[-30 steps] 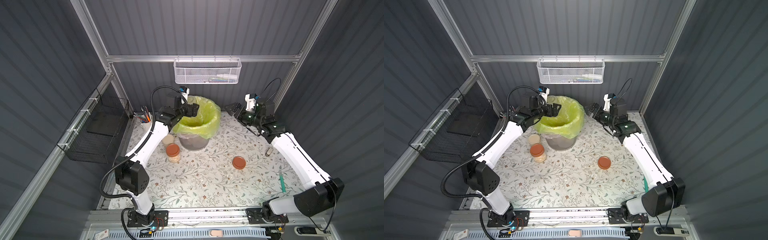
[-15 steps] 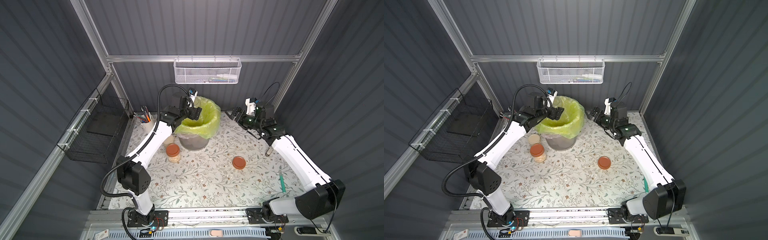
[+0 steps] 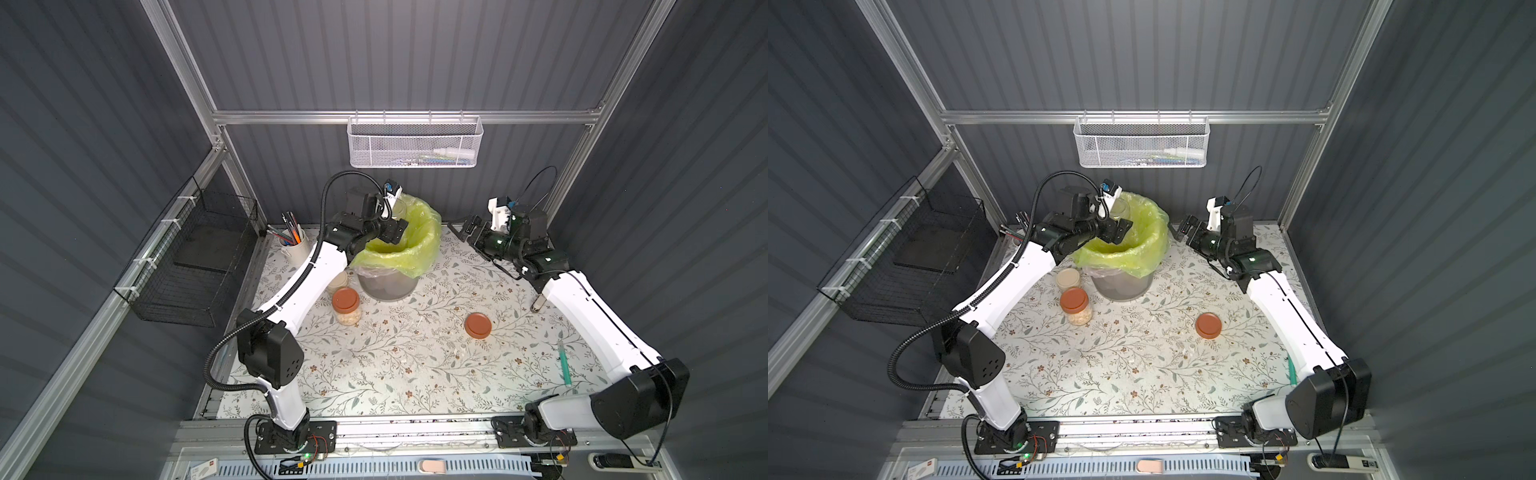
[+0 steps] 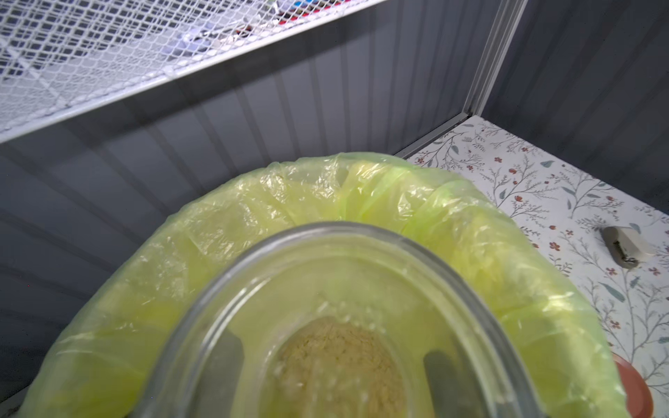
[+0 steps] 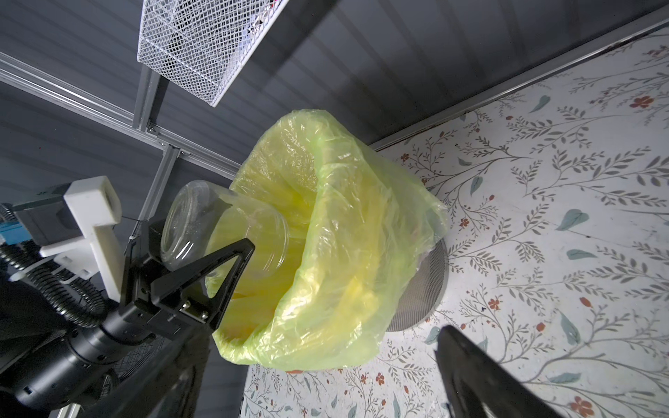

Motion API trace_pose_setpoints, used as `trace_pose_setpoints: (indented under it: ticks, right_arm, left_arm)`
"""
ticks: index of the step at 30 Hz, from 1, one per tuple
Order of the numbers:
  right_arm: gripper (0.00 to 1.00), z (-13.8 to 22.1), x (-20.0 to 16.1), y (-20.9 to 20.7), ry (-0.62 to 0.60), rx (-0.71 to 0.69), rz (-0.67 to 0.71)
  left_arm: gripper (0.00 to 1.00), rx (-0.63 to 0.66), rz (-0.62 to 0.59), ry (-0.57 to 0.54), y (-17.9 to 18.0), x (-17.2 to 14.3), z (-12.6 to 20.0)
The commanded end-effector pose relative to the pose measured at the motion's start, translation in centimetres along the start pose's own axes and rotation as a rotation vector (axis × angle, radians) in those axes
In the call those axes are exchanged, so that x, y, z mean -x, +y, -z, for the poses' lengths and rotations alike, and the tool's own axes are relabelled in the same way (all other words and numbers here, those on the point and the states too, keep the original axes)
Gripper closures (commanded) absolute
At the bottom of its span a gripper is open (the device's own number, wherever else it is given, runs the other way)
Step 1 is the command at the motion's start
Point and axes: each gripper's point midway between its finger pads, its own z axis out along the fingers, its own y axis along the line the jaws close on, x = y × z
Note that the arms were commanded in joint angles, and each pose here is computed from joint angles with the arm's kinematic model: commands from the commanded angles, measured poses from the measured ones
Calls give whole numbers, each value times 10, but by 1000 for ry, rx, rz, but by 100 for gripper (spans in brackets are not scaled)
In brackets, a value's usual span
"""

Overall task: Empty expired oatmeal from jars
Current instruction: Pour the expired oatmeal into the trash bin.

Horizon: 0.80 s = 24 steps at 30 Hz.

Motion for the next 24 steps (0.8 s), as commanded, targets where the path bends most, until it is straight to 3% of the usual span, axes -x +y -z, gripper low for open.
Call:
trace_pose_setpoints:
  ticks: [1, 2, 3, 4, 5, 6, 8, 9, 10, 11, 13, 14, 15, 16, 17, 18, 19, 20, 21, 22, 23, 24]
  right_arm:
    - [1, -1, -3, -1, 6, 13, 10]
    - [1, -3, -3, -2, 3, 18, 4]
    - [1, -5, -3, -2, 10, 18, 2]
    - [1, -5, -4, -1, 24, 17, 1]
    - [1, -4, -5, 1, 32, 19, 5]
    - [1, -4, -6, 1, 26, 23, 12]
    - [1, -6, -6, -3, 12, 20, 8]
    - [1, -6, -6, -3, 17, 17, 9]
    - [1, -7, -7, -2, 23, 23, 10]
    - [1, -9, -7, -1, 22, 29, 6]
    - [1, -12, -7, 0, 30, 39, 0]
    - [1, -12, -7, 2, 40, 40, 2]
    - [1, -11, -7, 4, 41, 42, 12]
    - [1, -11, -7, 4, 34, 42, 19]
    - [1, -11, -5, 4, 23, 41, 22]
    - [1, -11, -5, 4, 25, 36, 21]
    - [1, -11, -5, 6, 32, 38, 27]
    - [1, -10, -5, 7, 36, 43, 30]
    - [1, -10, -5, 8, 34, 49, 34]
    - [1, -11, -5, 8, 30, 47, 35]
    - [1, -11, -4, 8, 32, 45, 38]
    - [1, -11, -4, 9, 36, 48, 41]
  left_arm:
    - [53, -56, 109, -172, 17, 38, 30]
    - [54, -70, 40, -140, -2, 37, 24]
    - [56, 6, -52, -85, -5, 31, 20]
    - [57, 70, -46, -67, 7, 28, 20]
    - [56, 57, 43, -112, 21, 31, 22]
    - [54, -41, 86, -147, 17, 35, 23]
    - [55, 18, -32, -90, 7, 30, 22]
    - [56, 72, 10, -103, 21, 31, 24]
    - [53, -19, 66, -147, 16, 35, 26]
    - [51, -72, 42, -147, 4, 36, 24]
    - [55, 57, -51, -72, 13, 28, 19]
    - [56, 94, 42, -85, 38, 27, 22]
    - [54, -43, 133, -136, 33, 31, 25]
    - [51, -105, 116, -157, 19, 36, 25]
    - [51, -71, 27, -130, 5, 35, 21]
    - [53, 16, 15, -104, 14, 30, 17]
    - [54, 19, 93, -122, 27, 30, 16]
    - [54, -108, 132, -133, 15, 32, 16]
    - [54, -133, 92, -115, 4, 31, 15]
    - [55, -87, 59, -99, 6, 30, 15]
    - [56, -31, 95, -114, 20, 33, 20]
    - [56, -73, 174, -157, 29, 40, 27]
